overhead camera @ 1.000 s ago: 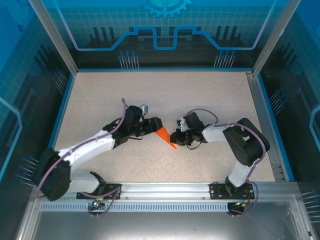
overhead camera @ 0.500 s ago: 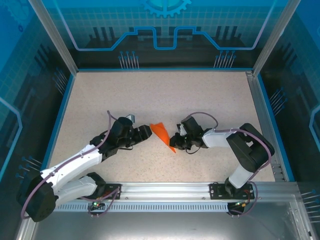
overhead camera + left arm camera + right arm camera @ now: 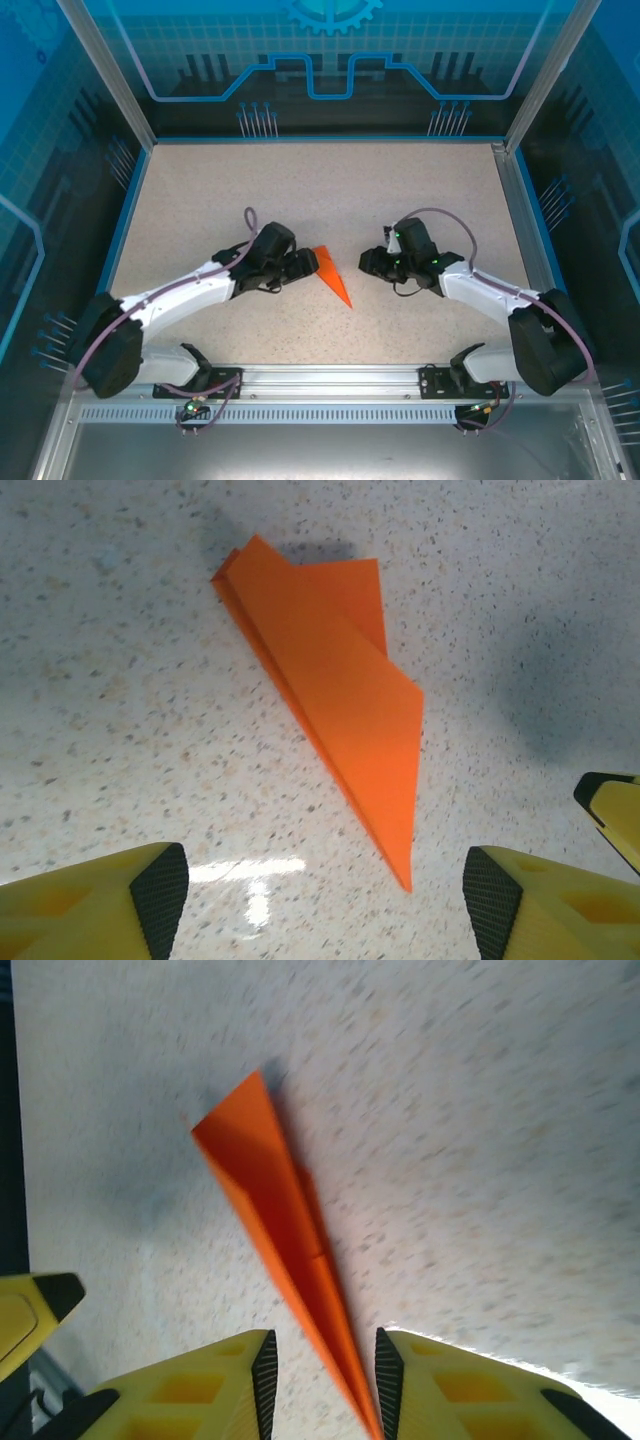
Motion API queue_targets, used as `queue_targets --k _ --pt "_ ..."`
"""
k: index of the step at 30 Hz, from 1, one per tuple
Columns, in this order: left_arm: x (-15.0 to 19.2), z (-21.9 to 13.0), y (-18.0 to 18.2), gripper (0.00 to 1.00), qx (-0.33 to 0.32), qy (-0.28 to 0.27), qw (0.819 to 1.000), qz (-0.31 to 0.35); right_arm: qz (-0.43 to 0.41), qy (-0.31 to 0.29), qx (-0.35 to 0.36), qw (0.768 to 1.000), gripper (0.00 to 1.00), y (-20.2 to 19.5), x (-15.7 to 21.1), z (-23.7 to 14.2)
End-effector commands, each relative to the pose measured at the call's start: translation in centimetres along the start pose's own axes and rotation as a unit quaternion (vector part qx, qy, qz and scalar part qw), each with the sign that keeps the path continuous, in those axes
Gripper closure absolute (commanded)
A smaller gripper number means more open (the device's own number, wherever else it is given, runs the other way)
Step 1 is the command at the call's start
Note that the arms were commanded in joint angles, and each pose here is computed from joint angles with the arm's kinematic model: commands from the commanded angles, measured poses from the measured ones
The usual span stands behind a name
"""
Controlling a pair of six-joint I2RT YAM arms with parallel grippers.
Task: Fold a paper plane with a square sheet of paper (pick it up from the middle)
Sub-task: Fold the wing for the fifth time at the center of the table.
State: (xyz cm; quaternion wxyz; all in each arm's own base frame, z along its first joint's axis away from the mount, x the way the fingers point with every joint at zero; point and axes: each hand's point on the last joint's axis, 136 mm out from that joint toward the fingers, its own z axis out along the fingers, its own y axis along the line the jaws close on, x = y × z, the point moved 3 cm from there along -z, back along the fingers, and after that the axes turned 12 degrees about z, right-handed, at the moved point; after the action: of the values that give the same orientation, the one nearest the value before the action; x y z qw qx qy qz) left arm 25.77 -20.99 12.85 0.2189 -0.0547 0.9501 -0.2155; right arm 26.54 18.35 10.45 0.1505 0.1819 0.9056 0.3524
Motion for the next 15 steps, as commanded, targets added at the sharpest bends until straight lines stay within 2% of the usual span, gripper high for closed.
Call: queue_targets --k 1,6,8,15 --pt "0.3 0.6 -0.1 0.23 -0.062 0.024 0.998 0.023 0.017 0.013 0.038 0.999 0.65 -3.3 0.2 0.0" --pt "0.4 3.3 -2.1 0.19 -0.089 0.056 0.994 0.032 0.02 0.027 0.02 0.999 0.64 -4.2 0.0 -0.1" --pt "0.1 4.0 -2.9 0.18 -0.111 0.062 0.991 0.036 0.017 0.025 0.014 0.999 0.6 -4.3 0.0 -0.3" --pt "-0.4 4.9 -2.7 0.14 -0.225 0.08 0.97 0.035 0.014 0.045 -0.008 0.999 0.57 -4.2 0.5 -0.2"
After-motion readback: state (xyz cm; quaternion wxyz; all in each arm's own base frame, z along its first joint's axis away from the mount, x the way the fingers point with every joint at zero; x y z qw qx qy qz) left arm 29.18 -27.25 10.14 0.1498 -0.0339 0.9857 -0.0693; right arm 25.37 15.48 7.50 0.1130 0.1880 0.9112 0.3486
